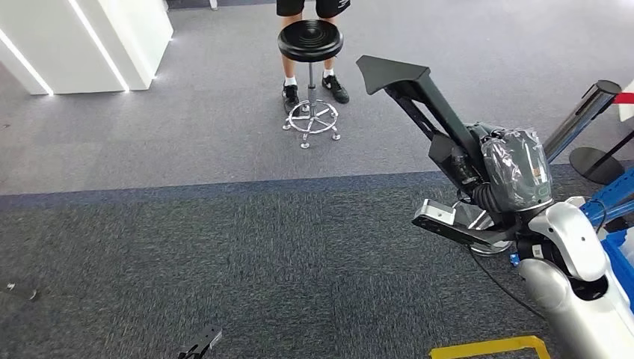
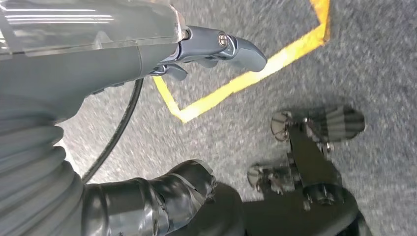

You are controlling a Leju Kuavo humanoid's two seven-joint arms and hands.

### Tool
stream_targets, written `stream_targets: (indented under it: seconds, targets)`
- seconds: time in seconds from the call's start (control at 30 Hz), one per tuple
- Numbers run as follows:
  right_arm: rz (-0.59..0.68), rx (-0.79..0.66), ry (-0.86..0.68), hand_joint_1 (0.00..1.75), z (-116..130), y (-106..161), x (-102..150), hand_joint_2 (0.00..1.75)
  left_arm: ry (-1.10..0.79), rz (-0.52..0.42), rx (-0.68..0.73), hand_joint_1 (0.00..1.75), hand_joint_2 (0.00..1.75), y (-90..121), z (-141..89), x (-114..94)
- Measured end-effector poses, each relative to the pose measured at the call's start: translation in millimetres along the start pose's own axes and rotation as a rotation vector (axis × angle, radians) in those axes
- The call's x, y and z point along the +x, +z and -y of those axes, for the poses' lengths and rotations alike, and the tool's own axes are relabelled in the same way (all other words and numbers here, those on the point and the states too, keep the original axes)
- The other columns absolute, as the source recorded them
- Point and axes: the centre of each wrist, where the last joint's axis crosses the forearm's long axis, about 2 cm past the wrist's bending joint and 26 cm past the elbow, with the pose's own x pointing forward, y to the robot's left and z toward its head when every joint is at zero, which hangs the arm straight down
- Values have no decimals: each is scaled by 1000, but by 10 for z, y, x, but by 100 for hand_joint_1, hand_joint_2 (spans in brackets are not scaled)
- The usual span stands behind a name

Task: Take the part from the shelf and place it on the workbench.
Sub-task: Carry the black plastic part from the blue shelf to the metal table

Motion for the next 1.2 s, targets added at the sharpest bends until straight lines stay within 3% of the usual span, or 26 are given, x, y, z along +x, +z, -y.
stream_targets:
  seconds: [0.7, 1.0, 1.2]
  targets:
    - [-4, 23, 0, 175, -62, 84, 3, 175, 40, 57, -26, 0, 175, 6, -11, -18]
    - [-11, 42, 5, 175, -44, 68, -37, 175, -34, 58, 20, 0, 175, 8, -24, -38]
    - [-12, 49, 22, 175, 1, 56, -79, 175, -85, 107, 20, 0, 175, 6, -29, -14]
